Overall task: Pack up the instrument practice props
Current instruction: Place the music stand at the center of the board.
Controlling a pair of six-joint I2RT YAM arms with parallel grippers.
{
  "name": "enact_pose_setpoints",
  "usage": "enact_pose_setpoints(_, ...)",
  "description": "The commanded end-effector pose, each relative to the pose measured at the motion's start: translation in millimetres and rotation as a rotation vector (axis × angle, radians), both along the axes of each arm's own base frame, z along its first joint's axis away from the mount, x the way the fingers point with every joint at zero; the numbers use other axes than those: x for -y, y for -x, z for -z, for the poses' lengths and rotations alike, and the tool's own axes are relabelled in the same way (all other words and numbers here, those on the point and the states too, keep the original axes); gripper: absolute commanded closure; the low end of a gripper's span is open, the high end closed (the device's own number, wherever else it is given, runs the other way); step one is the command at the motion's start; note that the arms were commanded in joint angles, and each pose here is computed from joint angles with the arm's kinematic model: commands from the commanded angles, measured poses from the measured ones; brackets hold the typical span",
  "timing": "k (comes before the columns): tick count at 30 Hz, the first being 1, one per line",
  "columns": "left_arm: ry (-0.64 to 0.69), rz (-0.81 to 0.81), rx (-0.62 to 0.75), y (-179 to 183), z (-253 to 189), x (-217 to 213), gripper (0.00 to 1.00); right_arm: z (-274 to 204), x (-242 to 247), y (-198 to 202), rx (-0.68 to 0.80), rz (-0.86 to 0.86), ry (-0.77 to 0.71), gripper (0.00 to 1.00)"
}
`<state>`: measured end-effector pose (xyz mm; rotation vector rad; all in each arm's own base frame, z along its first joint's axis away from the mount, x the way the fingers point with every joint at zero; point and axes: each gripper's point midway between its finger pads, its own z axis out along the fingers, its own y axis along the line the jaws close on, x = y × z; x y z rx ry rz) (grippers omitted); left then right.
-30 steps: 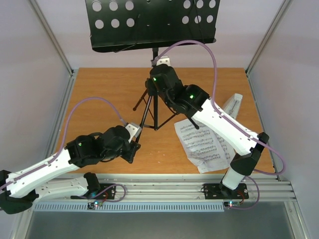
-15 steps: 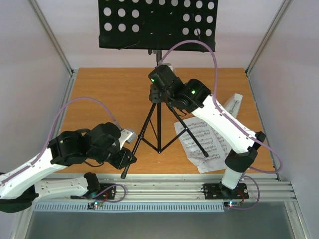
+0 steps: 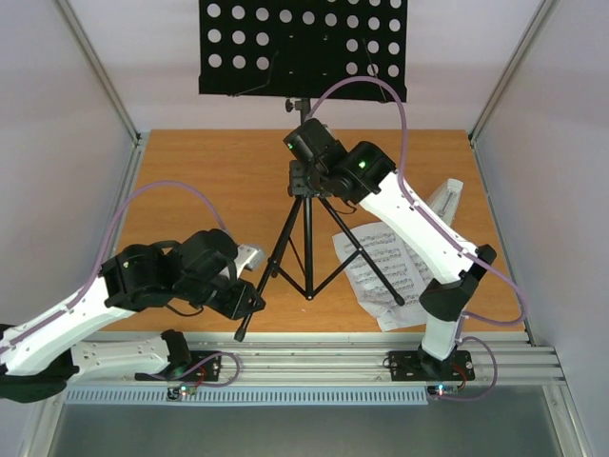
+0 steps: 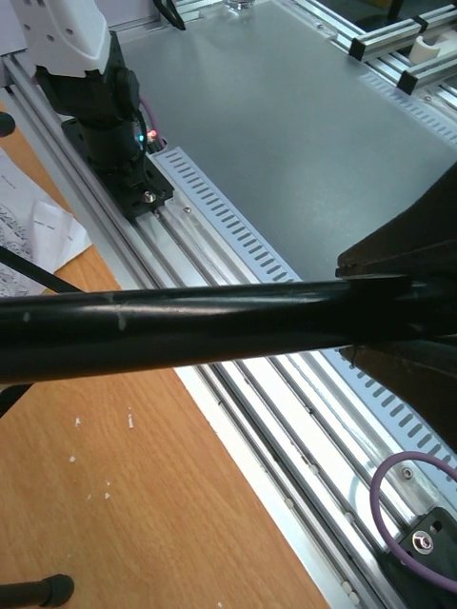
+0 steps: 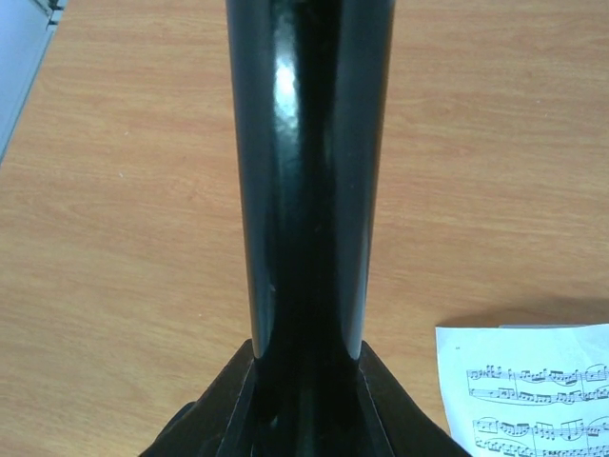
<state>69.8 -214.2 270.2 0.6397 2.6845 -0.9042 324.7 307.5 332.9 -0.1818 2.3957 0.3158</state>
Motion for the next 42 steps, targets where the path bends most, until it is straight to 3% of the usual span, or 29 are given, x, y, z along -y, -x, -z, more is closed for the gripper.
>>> enact_pose_setpoints(1,0.382,0.020,0.423,-47,-119,49,1.00,23,-30,35,-0.187,-0.241,0.003,0.99)
enact_pose_setpoints(12,0.504,0.071,0.379,-33,-158,60,1.00,-4,-16,65,-0.241,-0.355,-0.024,0.99)
enact_pose_setpoints(16,0.481,0.055,0.366,-36,-143,61,1.00,17,2,66,-0.278,-0.299,0.055,0.99)
enact_pose_setpoints(24,0.482,0.034,0.348,-38,-128,63,1.00,44,-13,62,-0.327,-0.269,-0.018,0.99)
enact_pose_setpoints(33,0.347,-0.057,0.467,-73,-95,58,1.00,62,-9,23,-0.341,-0.176,-0.047,0.99)
enact_pose_setpoints(42,0.260,-0.063,0.455,-90,-46,76,0.96,72,-13,-6,-0.325,-0.115,-0.087,0.99)
